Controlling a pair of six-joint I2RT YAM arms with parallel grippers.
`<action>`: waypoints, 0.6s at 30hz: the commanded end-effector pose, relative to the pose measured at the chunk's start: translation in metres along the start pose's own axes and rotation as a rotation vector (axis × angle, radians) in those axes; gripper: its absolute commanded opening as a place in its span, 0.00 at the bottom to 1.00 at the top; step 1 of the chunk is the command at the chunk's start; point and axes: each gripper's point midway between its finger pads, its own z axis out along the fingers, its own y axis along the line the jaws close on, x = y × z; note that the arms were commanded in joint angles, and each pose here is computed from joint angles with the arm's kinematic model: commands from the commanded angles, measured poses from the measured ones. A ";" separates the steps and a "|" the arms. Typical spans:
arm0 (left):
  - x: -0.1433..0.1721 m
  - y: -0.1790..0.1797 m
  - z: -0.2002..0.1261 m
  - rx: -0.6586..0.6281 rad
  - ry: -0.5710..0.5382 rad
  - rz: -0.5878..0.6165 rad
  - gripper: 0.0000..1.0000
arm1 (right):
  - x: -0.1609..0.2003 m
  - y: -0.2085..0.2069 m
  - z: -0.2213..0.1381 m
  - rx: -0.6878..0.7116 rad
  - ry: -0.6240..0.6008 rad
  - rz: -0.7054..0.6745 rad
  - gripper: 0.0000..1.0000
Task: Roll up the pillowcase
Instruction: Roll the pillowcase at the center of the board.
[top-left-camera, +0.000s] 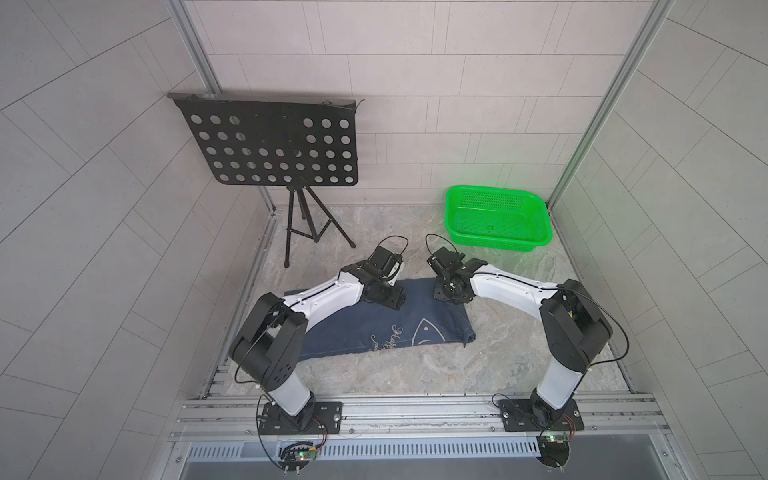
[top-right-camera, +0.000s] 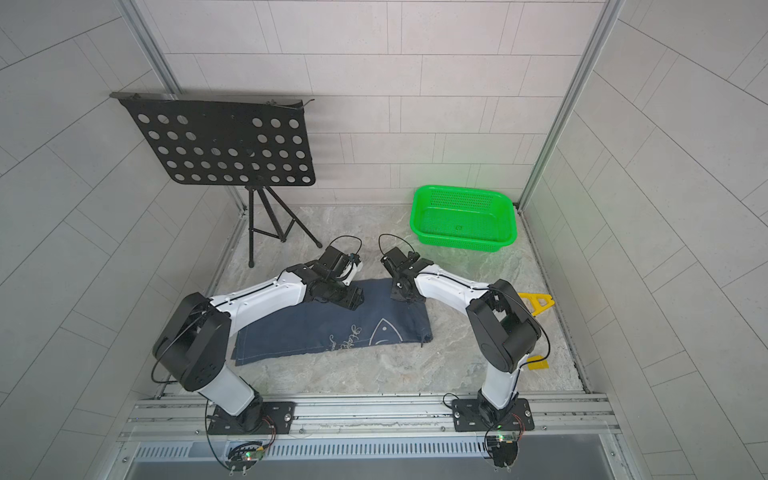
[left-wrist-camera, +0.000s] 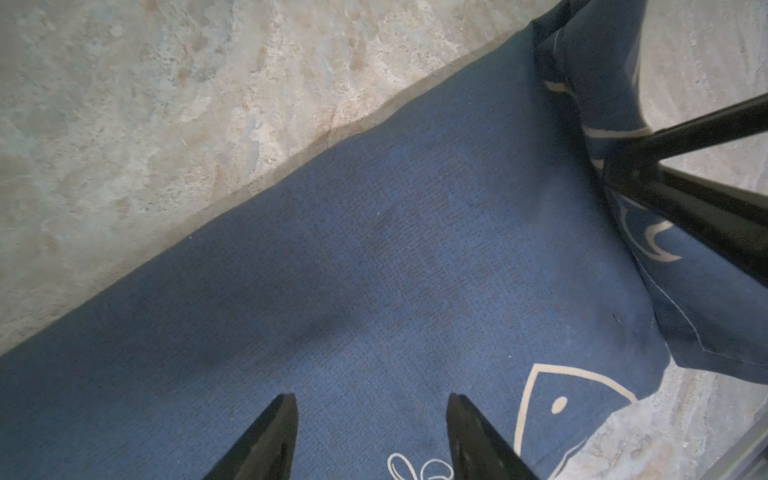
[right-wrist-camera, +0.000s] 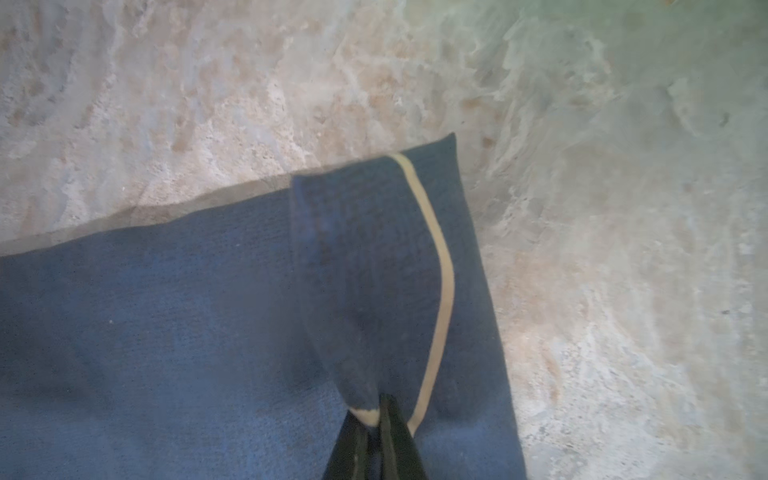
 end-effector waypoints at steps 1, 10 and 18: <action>-0.002 -0.003 -0.007 0.027 -0.029 -0.018 0.65 | 0.000 0.009 0.003 -0.028 0.010 0.028 0.13; 0.005 -0.005 -0.004 0.049 -0.020 -0.038 0.65 | -0.005 0.026 0.015 -0.080 0.007 0.072 0.17; 0.011 -0.005 0.001 0.047 0.000 -0.028 0.63 | -0.011 0.034 0.018 -0.119 -0.001 0.120 0.16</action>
